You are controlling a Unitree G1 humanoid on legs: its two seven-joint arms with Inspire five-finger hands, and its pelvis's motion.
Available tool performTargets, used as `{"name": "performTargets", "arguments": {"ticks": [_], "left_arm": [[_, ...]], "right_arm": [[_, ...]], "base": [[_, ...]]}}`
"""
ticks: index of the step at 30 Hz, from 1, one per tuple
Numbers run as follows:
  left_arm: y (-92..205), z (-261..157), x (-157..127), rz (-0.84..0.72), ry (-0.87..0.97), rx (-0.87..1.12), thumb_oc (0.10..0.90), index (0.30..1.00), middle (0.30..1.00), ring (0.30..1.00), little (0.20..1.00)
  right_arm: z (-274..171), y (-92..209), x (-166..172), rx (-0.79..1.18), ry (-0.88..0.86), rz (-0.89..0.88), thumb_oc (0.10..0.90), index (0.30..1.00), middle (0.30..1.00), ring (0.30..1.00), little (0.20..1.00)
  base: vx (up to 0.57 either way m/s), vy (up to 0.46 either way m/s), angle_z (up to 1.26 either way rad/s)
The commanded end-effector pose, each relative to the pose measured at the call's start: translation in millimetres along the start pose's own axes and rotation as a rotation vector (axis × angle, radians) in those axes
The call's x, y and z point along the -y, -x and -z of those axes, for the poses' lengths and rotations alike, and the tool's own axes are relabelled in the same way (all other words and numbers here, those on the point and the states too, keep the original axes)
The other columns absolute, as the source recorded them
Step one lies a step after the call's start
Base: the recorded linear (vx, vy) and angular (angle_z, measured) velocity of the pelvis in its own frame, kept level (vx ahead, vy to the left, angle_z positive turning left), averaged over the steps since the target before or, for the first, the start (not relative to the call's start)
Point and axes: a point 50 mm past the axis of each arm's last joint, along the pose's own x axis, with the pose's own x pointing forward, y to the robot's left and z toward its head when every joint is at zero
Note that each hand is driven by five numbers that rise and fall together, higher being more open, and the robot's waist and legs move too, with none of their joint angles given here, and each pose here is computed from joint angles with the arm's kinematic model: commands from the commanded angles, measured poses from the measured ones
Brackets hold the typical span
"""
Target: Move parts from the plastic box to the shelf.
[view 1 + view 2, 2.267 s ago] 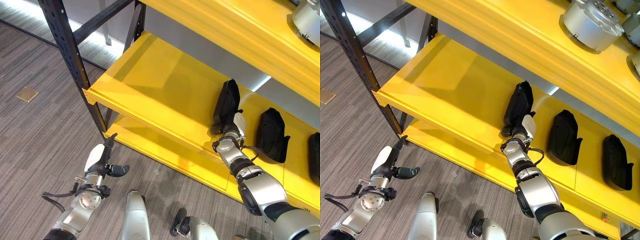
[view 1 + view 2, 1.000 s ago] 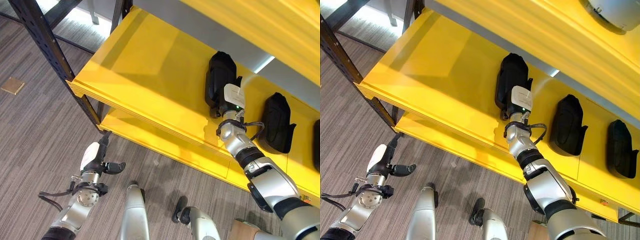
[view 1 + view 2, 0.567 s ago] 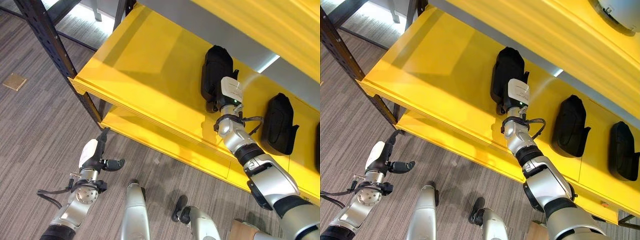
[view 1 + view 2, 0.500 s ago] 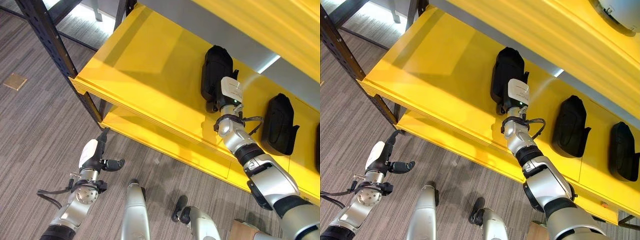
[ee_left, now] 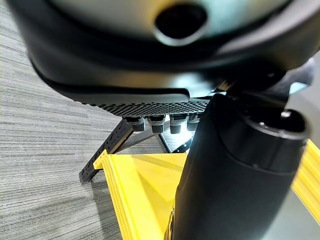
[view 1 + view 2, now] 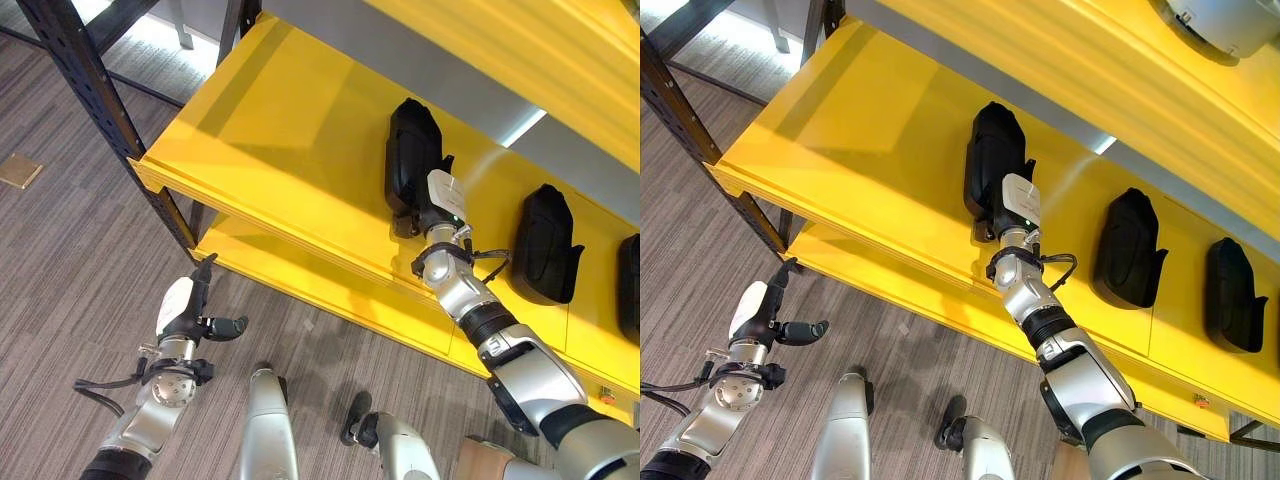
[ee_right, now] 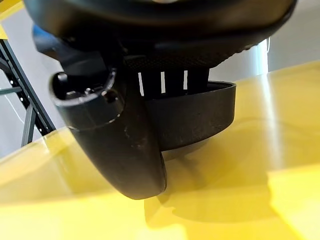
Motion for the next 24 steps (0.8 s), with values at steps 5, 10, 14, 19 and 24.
{"name": "performTargets", "arguments": {"ticks": [5, 10, 14, 19, 24], "left_arm": [[-8.9, -28.5, -13.4, -0.089, 0.022, 0.143, 0.9, 1.0, 1.0, 1.0, 1.0], [-8.9, -29.0, -13.1, -0.085, 0.026, 0.145, 0.9, 1.0, 1.0, 1.0, 1.0], [-8.9, -28.9, -12.7, -0.084, 0.027, 0.144, 0.9, 1.0, 1.0, 1.0, 1.0], [-8.4, -28.5, -12.3, -0.083, 0.031, 0.143, 0.9, 1.0, 1.0, 1.0, 1.0], [-8.3, -27.3, -11.5, -0.08, 0.03, 0.136, 0.9, 1.0, 1.0, 1.0, 1.0]], "right_arm": [[-4.2, -8.0, 30.2, 0.017, -0.135, 0.129, 0.4, 0.3, 0.3, 0.3, 0.3], [3.6, -5.9, 26.7, -0.015, -0.139, 0.123, 0.4, 0.3, 0.3, 0.3, 0.3], [6.9, -5.7, 25.7, -0.032, -0.142, 0.121, 0.4, 0.3, 0.3, 0.3, 0.3], [7.3, -4.1, 22.8, -0.039, -0.165, 0.112, 0.9, 1.0, 1.0, 1.0, 1.0], [4.7, -0.8, 14.9, -0.035, -0.199, 0.077, 0.9, 1.0, 1.0, 1.0, 1.0]], "base": [[0.0, 0.0, 0.0], [0.0, 0.0, 0.0], [0.0, 0.0, 0.0], [0.0, 0.0, 0.0], [0.0, 0.0, 0.0]]}}
